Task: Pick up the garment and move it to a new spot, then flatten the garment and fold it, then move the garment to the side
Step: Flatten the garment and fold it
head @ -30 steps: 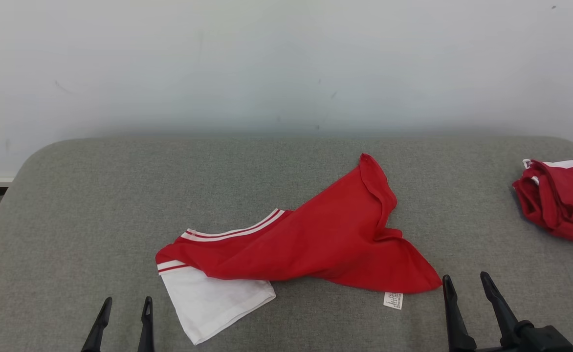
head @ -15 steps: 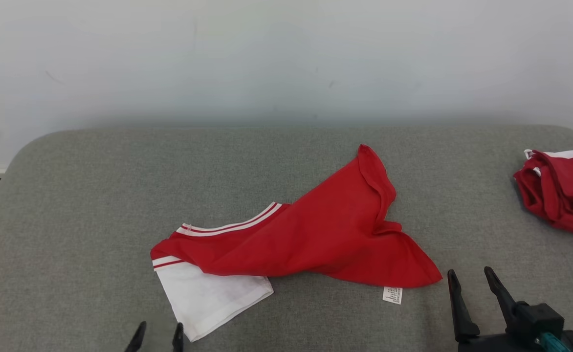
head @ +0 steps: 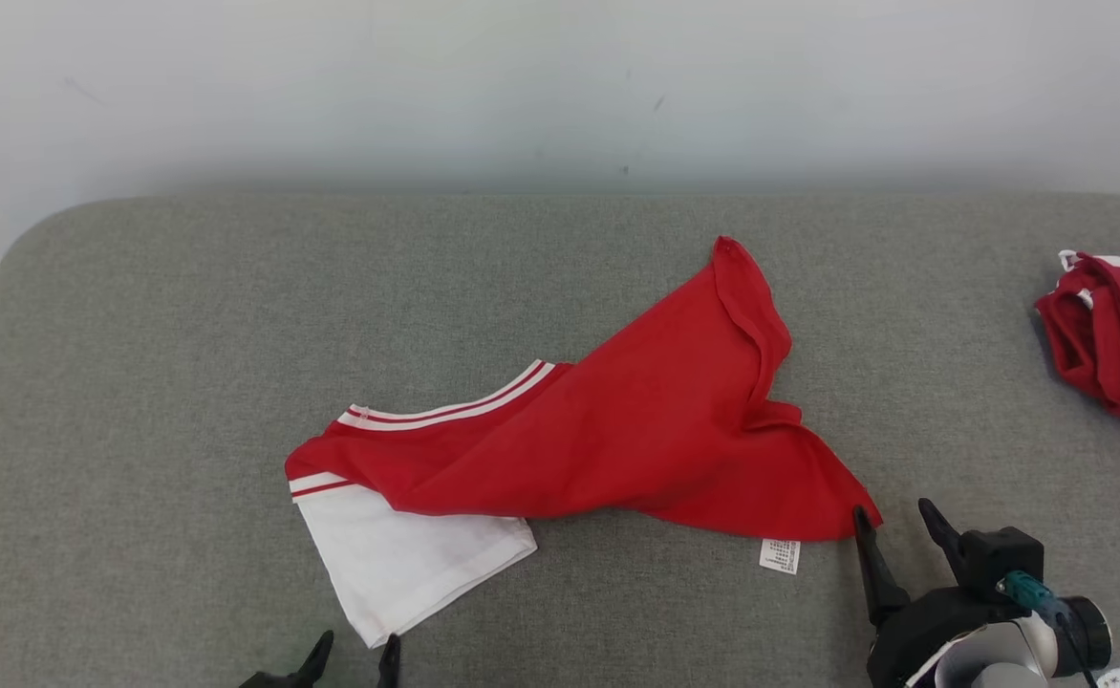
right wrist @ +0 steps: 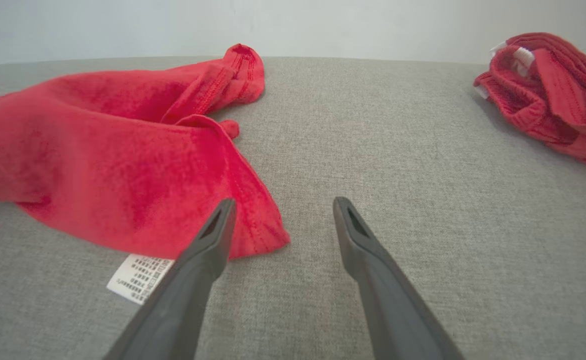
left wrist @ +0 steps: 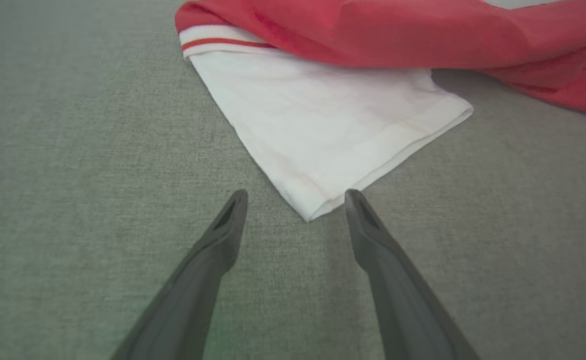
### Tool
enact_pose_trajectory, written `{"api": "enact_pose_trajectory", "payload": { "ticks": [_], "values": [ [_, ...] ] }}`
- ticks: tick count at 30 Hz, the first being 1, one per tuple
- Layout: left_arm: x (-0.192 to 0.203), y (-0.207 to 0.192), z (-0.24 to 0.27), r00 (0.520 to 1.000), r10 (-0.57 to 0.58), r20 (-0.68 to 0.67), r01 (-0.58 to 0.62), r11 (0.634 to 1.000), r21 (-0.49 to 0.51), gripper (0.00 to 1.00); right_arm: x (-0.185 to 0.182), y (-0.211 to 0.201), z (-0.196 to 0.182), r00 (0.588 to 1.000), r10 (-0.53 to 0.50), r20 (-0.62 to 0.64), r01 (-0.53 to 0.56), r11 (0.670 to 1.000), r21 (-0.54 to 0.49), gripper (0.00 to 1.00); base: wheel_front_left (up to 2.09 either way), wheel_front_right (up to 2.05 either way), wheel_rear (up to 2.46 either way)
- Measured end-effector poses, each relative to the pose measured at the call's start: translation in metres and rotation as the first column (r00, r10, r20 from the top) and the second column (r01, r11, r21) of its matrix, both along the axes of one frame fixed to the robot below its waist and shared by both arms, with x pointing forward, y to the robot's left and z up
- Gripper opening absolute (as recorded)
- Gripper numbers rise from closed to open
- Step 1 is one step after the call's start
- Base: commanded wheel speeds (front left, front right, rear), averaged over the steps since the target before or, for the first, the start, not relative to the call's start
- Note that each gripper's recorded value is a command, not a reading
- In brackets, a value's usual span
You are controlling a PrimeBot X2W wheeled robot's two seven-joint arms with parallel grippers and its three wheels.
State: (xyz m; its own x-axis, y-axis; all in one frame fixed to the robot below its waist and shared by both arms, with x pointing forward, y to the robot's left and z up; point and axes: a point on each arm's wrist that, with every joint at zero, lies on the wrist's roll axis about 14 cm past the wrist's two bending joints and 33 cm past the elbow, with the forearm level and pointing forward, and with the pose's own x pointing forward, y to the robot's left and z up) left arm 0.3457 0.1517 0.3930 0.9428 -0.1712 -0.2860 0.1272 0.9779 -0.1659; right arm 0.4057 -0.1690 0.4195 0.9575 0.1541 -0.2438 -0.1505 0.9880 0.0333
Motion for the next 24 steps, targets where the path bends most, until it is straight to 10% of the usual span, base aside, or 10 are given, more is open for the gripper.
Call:
{"api": "enact_pose_trajectory", "payload": {
  "ticks": [9,10,12,13,15,24],
  "values": [
    [0.003,-0.005,-0.019,0.997,0.007,-0.074,-0.009,0.999,-0.034,1.0,0.008,0.006,-0.036,0.993,0.004,-0.122,-0.003,1.0,0.009,1.0,0.0,0.0,0.0],
    [0.003,-0.006,-0.02,0.997,0.006,-0.078,-0.009,0.999,-0.039,1.0,0.009,0.009,-0.038,0.991,0.007,-0.131,-0.005,1.0,0.016,0.88,0.0,0.0,0.0],
    [0.005,-0.008,-0.021,0.996,0.005,-0.084,-0.009,0.999,-0.048,1.0,0.011,0.014,-0.04,0.99,0.015,-0.141,-0.011,1.0,0.024,0.23,0.0,0.0,0.0],
    [0.006,-0.009,-0.021,0.996,0.005,-0.084,-0.01,0.998,-0.055,0.49,0.012,0.017,-0.041,0.99,0.019,-0.142,-0.015,0.999,0.03,0.0,0.0,0.0,0.0],
    [0.008,-0.013,-0.02,0.997,-0.003,-0.083,-0.002,0.998,-0.062,0.0,0.012,0.021,-0.041,0.989,0.027,-0.143,-0.022,0.999,0.04,0.0,0.0,0.0,0.0],
    [0.018,-0.011,0.018,0.999,0.03,0.04,-0.025,0.991,-0.129,0.0,-0.009,0.046,-0.026,0.992,0.09,-0.089,-0.08,0.99,0.116,0.0,0.0,0.0,0.0]
  ]
}}
